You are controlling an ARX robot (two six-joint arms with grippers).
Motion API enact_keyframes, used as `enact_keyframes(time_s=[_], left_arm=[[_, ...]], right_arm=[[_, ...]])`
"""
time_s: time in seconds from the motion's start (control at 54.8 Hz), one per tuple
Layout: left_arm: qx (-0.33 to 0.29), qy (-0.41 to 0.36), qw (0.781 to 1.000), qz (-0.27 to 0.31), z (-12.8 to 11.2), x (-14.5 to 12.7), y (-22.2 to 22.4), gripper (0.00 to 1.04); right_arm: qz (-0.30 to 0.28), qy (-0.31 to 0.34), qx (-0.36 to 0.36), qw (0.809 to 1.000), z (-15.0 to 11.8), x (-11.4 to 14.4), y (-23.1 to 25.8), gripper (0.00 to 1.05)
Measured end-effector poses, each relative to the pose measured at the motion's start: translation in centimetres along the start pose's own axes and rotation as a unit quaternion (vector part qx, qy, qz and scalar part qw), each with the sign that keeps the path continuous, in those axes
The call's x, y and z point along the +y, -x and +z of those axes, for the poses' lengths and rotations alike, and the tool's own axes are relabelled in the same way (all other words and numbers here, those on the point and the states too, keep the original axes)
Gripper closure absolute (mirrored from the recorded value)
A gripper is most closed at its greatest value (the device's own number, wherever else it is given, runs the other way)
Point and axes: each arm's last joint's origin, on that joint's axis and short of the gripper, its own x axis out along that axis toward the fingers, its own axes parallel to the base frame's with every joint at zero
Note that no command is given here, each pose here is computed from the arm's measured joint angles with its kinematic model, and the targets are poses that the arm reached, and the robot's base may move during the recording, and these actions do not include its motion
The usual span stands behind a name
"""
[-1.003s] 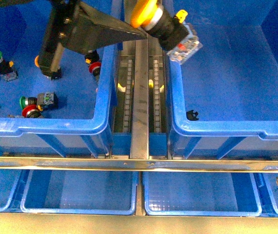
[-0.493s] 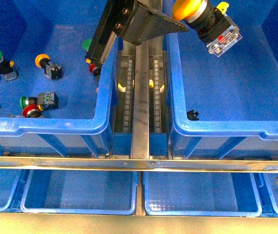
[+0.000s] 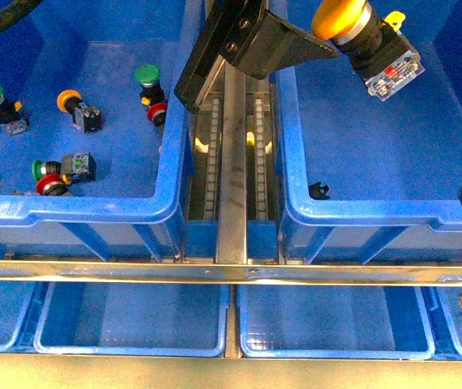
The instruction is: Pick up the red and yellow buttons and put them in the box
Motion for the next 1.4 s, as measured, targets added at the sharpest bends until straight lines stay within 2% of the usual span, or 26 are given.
enact_keyframes(time_s=[0.109,0.237,0.566,0.985,1.113,1.259,1.332,1.405], left_arm=[[0.000,0.000,1.000,0.000,0.0,0.0,0.0,0.70],[-0.001,0.001,1.000,0.002,0.0,0.0,0.0,0.70],[-0.001,0.002,1.000,0.004,0.0,-0.1,0.0,0.70],[-0.002,0.002,1.000,0.006,0.1,-0.1,-0.1,0.70],[-0.003,0.003,1.000,0.008,0.1,0.0,-0.1,0.70],[-0.005,0.002,1.000,0.009,0.1,0.0,-0.1,0.70],[-0.005,0.002,1.000,0.010,0.1,0.0,-0.1,0.70],[-0.006,0.002,1.000,0.011,0.1,0.0,-0.1,0.70]], right_arm=[[-0.022,0.030,-0.016,0.999,1.4,-0.9,-3.7,0.07],[-0.018,0.048,-0.018,0.999,2.2,-0.8,-6.2,0.07],[-0.006,0.061,-0.033,0.998,3.9,0.1,-7.7,0.07],[0.001,0.067,-0.037,0.997,4.8,0.8,-9.4,0.07],[0.002,0.065,-0.036,0.997,4.8,0.7,-9.5,0.32],[0.001,0.062,-0.035,0.997,4.8,0.6,-9.5,0.53],[0.003,0.062,-0.034,0.998,4.7,0.5,-9.6,0.60],[0.004,0.061,-0.034,0.998,4.7,0.4,-9.6,0.62]])
